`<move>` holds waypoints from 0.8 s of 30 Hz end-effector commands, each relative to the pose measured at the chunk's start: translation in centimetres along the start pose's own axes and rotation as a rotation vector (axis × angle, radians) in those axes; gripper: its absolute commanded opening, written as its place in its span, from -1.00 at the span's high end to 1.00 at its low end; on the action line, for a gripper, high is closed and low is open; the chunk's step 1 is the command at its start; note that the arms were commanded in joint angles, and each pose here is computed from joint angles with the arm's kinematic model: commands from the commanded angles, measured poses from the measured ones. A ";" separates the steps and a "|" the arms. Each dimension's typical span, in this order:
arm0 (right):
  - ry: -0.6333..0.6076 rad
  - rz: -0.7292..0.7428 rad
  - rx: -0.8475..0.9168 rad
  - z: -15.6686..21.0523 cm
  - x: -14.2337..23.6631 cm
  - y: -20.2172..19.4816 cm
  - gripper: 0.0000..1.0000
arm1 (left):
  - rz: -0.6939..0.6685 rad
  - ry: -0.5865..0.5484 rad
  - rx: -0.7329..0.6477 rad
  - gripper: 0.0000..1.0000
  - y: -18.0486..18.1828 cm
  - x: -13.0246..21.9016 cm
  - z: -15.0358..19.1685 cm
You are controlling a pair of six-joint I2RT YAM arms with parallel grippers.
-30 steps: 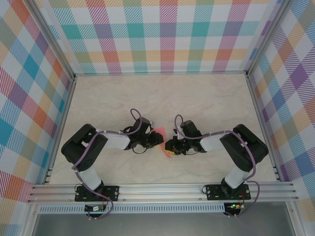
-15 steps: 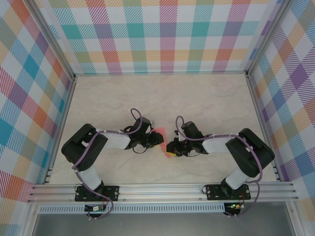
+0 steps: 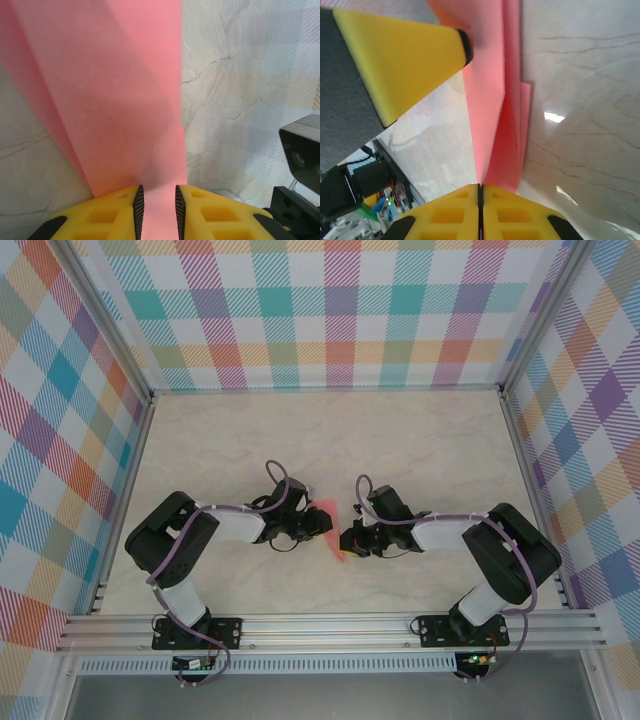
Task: Fold a paper plane with a square sheet of paper (pick it up from the middle)
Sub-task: Fold the wing for the fifth time at the center of the table.
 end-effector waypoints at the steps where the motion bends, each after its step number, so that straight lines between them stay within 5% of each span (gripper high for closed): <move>1: 0.111 -0.012 0.078 1.7 -1.2 0.9 0.84 | -0.067 0.077 0.040 0.48 1.8 -0.7 1.9; 17: 0.170 0.175 -0.021 3.5 -3.0 -4.1 0.79 | -0.089 0.081 0.088 0.49 2.4 -0.9 2.1; 24: 0.126 0.129 -0.029 3.4 -2.6 -2.8 0.74 | -0.091 0.083 0.088 0.49 2.4 -0.9 2.1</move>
Point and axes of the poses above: each hand's point on the last joint's axis, 136 mm out from that joint toward the fingers, its own x axis back along the fingers, its own y axis along the line the jaws close on, z = x × y, the point moved 2 cm from there along x, back along the fingers, and after that the axes turned 11 degrees about -x, right-handed, at the moved point
